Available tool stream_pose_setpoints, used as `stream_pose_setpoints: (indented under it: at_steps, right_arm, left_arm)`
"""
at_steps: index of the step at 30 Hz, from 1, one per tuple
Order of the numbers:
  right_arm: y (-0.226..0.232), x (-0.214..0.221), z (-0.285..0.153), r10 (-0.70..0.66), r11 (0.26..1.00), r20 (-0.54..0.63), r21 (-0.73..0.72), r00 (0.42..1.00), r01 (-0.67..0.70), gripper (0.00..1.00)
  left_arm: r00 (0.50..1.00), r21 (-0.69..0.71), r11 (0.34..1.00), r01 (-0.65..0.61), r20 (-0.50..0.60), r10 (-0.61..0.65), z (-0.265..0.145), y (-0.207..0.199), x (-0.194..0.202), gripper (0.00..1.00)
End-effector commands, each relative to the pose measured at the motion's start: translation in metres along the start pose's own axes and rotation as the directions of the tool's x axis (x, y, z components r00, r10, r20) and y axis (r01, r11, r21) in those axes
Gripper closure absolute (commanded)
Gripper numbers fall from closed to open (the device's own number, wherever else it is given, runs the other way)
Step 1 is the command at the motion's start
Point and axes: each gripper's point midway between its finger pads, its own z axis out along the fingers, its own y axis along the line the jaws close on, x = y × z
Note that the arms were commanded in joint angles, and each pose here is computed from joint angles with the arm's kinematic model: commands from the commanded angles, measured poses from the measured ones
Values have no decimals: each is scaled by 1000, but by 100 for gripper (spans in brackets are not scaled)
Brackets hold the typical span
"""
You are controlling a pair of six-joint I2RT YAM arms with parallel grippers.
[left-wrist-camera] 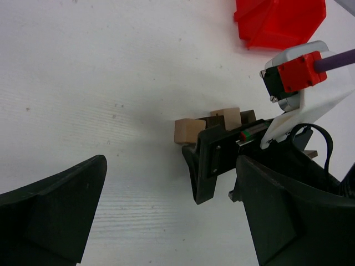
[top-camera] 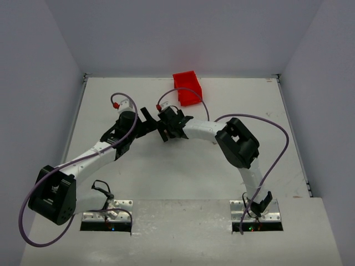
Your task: Build the wood block tower
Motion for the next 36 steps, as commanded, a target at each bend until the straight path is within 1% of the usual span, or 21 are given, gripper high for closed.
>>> stream_pose_setpoints:
  at_steps: [1,4,6,10,14,22,28,34,36]
  right_arm:
    - [-8,-10,0,32,997,5,73,999,-32,10]
    - [-14,-3,-6,31,995,-2,90,1000,-31,12]
    - [-16,-5,-10,36,995,22,93,999,-38,15]
    - [-14,-7,-14,38,996,22,83,999,-40,25]
    - [-5,-9,-19,47,998,27,34,999,-48,30]
    - [8,-16,-19,86,996,37,-21,996,-85,36]
    - [13,-22,-13,87,996,40,-25,995,-86,40]
    - [13,-28,-11,77,997,48,-18,996,-76,40]
    - [13,-30,-10,74,997,54,-18,996,-73,43]
  left_arm:
    - [998,12,1000,-5,60,4,-7,-2,-12,0]
    - [998,14,1000,-4,67,4,-7,-2,-13,0]
    - [998,20,1000,-6,65,5,-7,-3,-13,0]
    - [998,27,1000,-7,64,5,-7,-5,-13,0]
    - [998,29,1000,-8,62,6,-6,-5,-12,0]
    - [999,41,999,-6,53,4,-7,-7,-10,0]
    - [999,42,999,-7,54,5,-7,-7,-10,0]
    - [999,43,999,-9,54,7,-6,-7,-10,0]
    - [998,43,999,-10,58,7,-7,-7,-11,0]
